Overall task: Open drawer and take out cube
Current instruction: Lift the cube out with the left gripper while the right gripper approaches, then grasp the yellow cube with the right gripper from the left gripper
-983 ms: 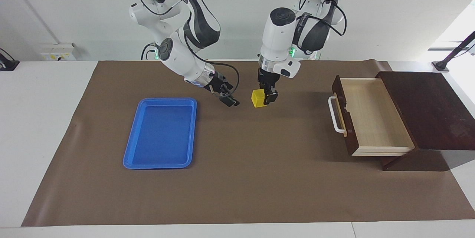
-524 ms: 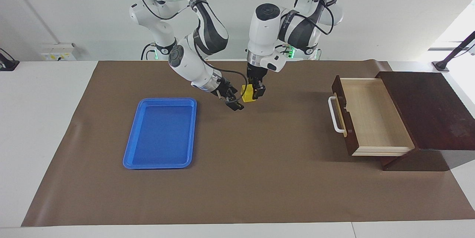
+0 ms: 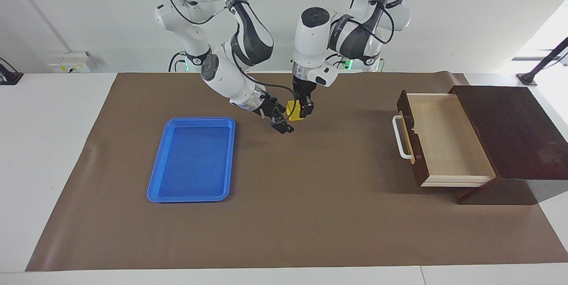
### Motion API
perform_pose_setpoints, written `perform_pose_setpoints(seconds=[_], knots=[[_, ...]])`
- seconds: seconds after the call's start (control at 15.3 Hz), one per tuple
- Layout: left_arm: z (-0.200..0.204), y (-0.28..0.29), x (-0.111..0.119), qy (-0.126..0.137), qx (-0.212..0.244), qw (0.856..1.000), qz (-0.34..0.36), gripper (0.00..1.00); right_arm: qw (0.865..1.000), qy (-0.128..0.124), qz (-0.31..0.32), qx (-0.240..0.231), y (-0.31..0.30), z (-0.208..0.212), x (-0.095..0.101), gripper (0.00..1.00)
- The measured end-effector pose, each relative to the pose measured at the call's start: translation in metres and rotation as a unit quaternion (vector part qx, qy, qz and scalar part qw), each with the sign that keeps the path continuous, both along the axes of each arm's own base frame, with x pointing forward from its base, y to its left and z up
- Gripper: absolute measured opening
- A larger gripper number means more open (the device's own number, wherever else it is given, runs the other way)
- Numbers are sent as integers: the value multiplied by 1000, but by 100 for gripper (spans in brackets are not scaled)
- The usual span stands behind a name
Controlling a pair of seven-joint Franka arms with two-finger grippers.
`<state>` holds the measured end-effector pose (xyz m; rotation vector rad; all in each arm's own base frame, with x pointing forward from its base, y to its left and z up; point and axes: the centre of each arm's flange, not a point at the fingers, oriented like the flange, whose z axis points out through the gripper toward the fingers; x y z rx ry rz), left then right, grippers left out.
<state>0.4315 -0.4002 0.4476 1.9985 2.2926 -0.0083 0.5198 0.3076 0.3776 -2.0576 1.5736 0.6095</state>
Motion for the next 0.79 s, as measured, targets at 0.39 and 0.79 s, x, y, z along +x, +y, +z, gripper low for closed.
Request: perform_pose_setpoints(seconds=[0.39,0.79], knots=[[1,-1,0,-4,-4,1000,4,55,1000,8,1,0,10,0,-6,100],[1,0,2,-6,-5,1000,6,55,1000,12,1,1,10,0,-6,71]])
